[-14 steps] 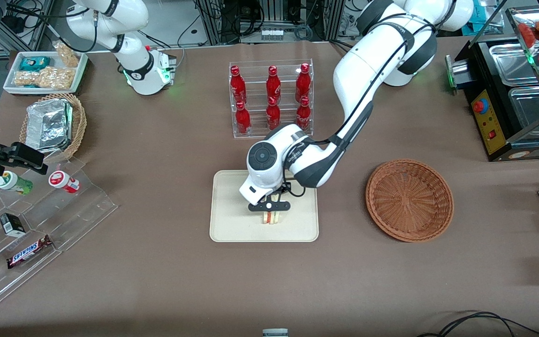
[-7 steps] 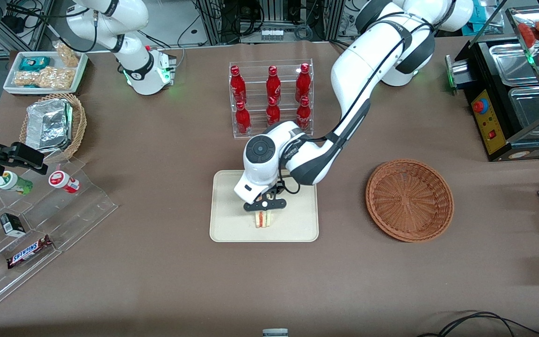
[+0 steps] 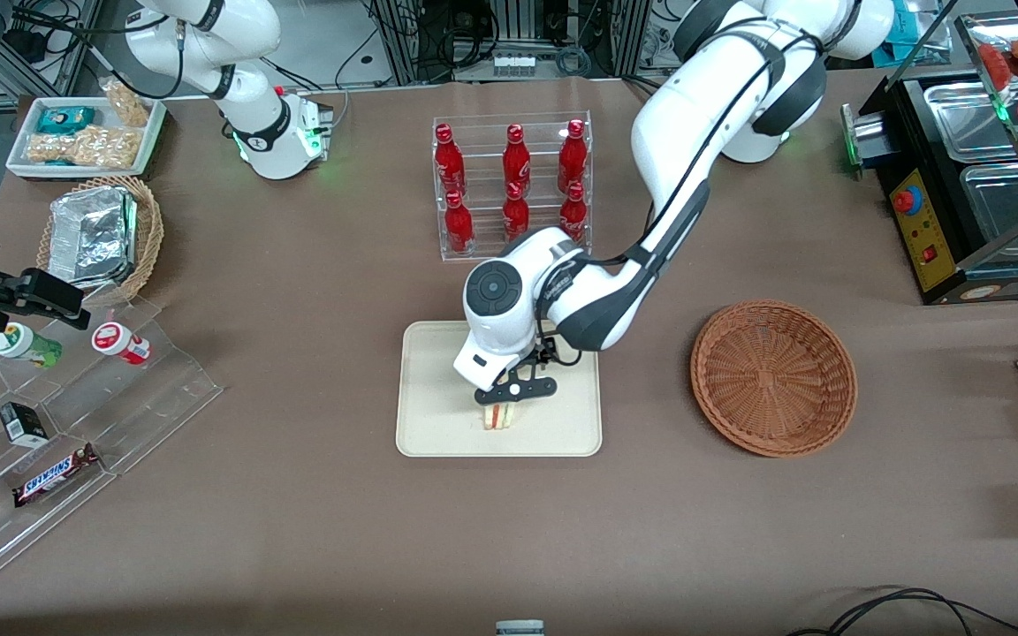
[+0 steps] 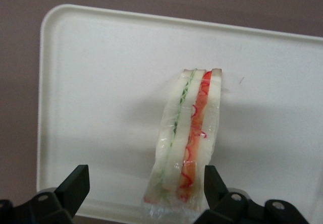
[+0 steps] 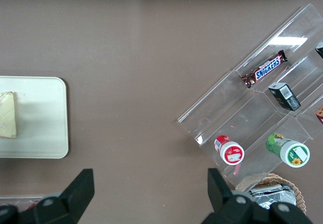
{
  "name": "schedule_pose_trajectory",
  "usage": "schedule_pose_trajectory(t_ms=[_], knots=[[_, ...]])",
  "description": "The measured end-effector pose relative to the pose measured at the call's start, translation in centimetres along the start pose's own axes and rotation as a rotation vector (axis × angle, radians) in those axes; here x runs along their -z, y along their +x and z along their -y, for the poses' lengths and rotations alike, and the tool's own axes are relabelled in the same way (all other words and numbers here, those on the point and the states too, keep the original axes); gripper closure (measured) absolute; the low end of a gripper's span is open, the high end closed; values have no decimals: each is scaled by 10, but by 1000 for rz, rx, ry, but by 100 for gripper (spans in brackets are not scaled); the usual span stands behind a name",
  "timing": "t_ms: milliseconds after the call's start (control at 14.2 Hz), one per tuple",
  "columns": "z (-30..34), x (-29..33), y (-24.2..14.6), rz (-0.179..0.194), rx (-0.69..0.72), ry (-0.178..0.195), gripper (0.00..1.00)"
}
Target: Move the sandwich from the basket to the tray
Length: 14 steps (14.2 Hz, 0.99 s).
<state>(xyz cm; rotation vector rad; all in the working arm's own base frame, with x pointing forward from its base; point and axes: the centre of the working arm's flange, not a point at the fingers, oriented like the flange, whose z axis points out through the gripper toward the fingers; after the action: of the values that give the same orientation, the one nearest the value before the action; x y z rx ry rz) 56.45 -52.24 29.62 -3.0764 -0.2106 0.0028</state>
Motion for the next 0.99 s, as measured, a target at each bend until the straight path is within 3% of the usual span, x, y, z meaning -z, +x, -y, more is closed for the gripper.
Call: schedule_pose_trajectory(t_ms=[141, 423, 704, 986], knots=[[30, 76, 6, 17, 5, 33, 0], [172, 213, 34, 163, -25, 34, 0], [333, 267, 49, 271, -25, 78, 0], [419, 293, 49, 299, 41, 105, 0]])
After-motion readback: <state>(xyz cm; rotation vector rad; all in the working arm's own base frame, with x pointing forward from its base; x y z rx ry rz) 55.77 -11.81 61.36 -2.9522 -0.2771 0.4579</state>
